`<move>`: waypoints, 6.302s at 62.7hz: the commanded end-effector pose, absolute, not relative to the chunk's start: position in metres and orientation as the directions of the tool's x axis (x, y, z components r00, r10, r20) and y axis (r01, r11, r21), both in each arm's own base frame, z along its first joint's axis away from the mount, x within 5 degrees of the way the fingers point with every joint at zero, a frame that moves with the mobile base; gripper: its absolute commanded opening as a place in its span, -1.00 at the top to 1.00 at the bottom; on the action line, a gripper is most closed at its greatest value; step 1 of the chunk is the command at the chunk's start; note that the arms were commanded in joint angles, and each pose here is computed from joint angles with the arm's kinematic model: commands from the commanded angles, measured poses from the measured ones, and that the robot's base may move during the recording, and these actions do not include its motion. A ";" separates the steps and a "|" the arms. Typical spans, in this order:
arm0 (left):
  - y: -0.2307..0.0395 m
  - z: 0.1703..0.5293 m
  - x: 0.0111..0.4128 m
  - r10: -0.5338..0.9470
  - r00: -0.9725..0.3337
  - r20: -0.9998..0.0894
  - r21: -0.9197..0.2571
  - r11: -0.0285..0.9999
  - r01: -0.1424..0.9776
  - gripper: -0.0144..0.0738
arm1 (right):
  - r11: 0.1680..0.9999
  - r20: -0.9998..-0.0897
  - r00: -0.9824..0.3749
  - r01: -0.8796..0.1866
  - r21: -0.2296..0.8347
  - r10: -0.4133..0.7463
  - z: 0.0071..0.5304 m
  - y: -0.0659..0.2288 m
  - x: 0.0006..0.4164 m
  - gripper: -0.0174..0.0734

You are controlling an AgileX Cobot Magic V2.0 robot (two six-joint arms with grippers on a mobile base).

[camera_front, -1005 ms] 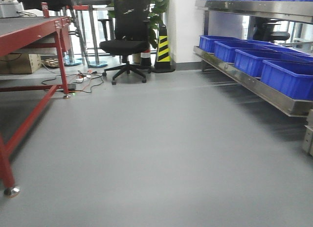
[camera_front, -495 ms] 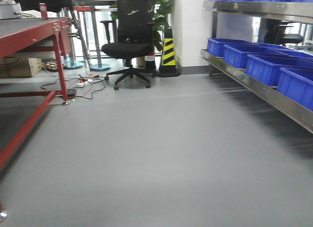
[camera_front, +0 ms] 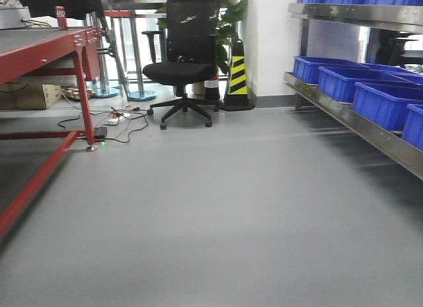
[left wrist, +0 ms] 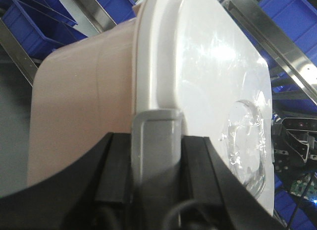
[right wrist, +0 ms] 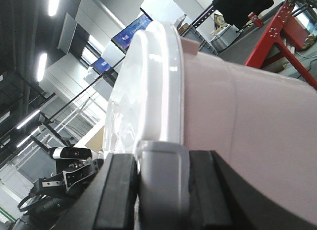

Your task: Grab white bin and place on right shelf

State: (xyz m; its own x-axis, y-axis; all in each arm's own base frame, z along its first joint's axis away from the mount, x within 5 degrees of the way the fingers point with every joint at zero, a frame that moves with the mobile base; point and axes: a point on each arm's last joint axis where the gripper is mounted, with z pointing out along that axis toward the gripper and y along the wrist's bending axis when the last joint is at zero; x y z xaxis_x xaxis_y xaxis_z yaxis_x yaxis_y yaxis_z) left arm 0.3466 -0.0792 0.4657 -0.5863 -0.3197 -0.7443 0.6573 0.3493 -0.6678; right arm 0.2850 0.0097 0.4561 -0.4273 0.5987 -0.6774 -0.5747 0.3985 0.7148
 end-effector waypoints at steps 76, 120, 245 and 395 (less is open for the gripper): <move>-0.103 0.497 0.301 -0.194 -0.591 -0.783 -0.615 0.102 0.782 0.87 | 0.191 -0.696 -0.455 -0.745 0.639 0.555 0.489 0.032 0.252 0.07; -0.103 0.497 0.301 -0.195 -0.591 -0.783 -0.616 0.101 0.782 0.87 | 0.203 -0.692 -0.448 -0.737 0.644 0.566 0.489 0.031 0.254 0.07; -0.103 0.497 0.301 -0.195 -0.591 -0.783 -0.616 0.101 0.782 0.87 | 0.218 -0.686 -0.439 -0.728 0.650 0.580 0.489 0.029 0.256 0.07; -0.088 0.500 0.313 -0.324 -0.692 -0.644 -0.755 0.129 0.643 0.87 | 0.083 -0.506 -0.563 -0.611 0.787 0.654 0.491 0.026 0.259 0.07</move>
